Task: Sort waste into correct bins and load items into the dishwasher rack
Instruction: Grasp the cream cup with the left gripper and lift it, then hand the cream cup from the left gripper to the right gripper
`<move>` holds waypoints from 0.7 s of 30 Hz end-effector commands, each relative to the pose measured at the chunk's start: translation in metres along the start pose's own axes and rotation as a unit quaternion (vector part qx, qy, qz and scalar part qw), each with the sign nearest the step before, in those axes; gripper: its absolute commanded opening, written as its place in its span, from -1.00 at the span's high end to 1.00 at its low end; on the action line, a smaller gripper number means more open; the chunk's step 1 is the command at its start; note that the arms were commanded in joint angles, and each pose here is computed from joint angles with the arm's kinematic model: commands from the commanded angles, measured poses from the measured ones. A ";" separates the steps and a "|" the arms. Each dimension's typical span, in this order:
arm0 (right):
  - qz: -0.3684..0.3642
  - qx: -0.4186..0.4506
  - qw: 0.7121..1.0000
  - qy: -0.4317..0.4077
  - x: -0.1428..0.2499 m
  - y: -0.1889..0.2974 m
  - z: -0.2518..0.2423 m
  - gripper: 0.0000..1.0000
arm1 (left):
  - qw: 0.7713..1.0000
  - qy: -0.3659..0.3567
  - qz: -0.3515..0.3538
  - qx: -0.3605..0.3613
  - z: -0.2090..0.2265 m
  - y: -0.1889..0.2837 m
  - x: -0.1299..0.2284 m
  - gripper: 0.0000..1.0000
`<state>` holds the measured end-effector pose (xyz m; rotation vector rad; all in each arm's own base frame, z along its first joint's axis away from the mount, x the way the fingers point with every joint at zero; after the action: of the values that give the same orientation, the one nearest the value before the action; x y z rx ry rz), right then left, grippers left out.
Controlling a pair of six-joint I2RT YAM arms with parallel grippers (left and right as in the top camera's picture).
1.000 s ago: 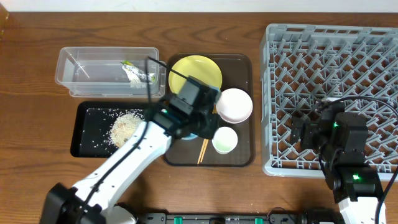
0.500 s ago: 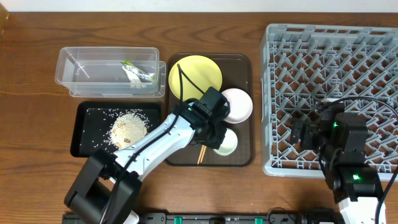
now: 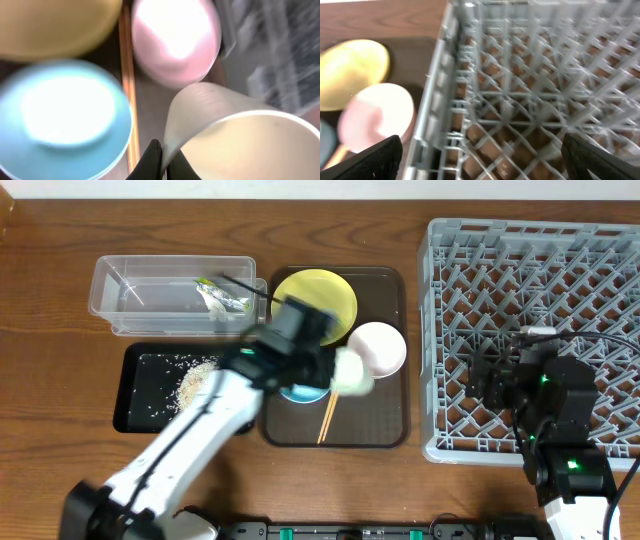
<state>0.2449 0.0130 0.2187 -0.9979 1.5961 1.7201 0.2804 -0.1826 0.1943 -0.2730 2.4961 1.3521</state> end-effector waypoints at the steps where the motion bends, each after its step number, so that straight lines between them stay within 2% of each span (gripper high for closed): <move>1: -0.016 -0.115 0.993 0.008 -0.010 0.001 0.028 -0.98 | 0.990 0.082 -0.009 0.117 -0.003 0.022 -0.025 0.88; 5: -0.020 -0.280 0.959 0.038 -0.009 0.000 0.061 -0.98 | 0.964 0.151 -0.006 0.219 0.002 0.026 -0.053 0.88; 8: -0.016 -0.389 0.920 0.049 -0.004 0.000 0.080 -0.99 | 0.935 0.173 0.042 0.308 -0.007 0.020 -0.063 0.88; 10: -0.015 -0.436 0.898 0.054 0.000 -0.002 0.086 -0.99 | 0.919 0.185 0.080 0.340 -0.010 0.011 -0.062 0.88; 12: -0.019 -0.472 0.880 0.056 0.001 -0.006 0.090 -0.99 | 0.907 0.197 0.114 0.355 -0.010 0.001 -0.059 0.88; 17: -0.037 -0.506 0.859 0.061 -0.001 -0.021 0.093 -0.99 | 0.883 0.202 0.179 0.385 -0.012 -0.013 -0.047 0.88; 21: -0.063 -0.530 0.842 0.073 -0.007 -0.030 0.095 -0.98 | 0.878 0.195 0.194 0.391 -0.019 -0.015 -0.042 0.88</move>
<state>0.2647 0.1006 0.1983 -1.5942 0.6607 2.4559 0.3298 -0.2001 0.1943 0.0281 3.3042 0.3774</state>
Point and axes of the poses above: each gripper's point midway between its finger pads, its own y axis back along the fingers, its own z axis along the line the jaws close on, x = y × z, the point moved 6 cm from there along y, back along the fingers, and after that the axes turned 8 degrees about y, right-handed, at the moved point
